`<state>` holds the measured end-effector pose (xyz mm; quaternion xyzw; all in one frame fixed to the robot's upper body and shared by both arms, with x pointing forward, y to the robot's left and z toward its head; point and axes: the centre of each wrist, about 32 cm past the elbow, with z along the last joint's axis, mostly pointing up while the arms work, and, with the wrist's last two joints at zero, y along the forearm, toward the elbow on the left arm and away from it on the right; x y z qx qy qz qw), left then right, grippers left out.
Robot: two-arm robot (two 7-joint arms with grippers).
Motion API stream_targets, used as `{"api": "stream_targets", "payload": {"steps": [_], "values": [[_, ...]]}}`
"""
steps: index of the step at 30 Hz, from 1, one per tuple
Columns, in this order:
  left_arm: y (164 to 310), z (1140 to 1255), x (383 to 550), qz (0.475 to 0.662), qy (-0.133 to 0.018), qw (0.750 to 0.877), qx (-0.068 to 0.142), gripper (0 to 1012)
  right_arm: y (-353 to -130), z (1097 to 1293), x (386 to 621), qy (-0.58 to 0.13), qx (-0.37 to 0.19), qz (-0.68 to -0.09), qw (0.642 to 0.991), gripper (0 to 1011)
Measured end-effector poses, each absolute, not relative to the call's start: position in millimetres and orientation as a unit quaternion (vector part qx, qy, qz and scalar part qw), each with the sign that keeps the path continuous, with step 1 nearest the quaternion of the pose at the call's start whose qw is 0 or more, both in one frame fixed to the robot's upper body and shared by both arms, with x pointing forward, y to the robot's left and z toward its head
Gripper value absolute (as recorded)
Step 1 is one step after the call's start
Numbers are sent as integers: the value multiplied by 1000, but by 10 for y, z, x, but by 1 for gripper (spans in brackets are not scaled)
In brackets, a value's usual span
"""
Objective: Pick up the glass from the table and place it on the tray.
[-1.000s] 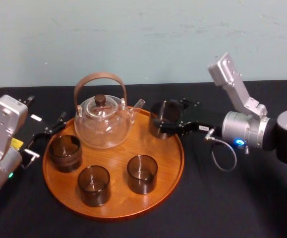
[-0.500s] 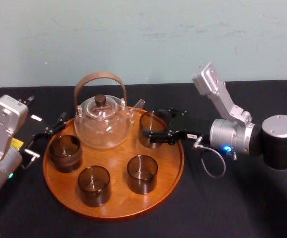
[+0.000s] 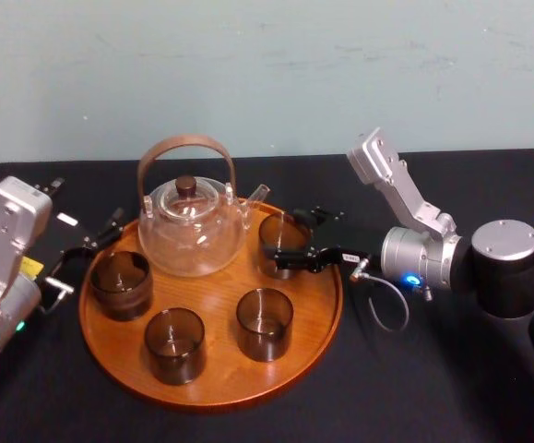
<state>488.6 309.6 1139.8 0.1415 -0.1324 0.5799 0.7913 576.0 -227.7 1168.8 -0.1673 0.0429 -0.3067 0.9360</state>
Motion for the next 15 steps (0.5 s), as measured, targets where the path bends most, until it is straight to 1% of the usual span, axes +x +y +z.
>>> {"api": "stream_targets", "payload": {"steps": [15], "values": [[3097,11398,4886,580,-132,791,141,1001,-2277,11592,5809,48,-179,-308,933,902]]}}
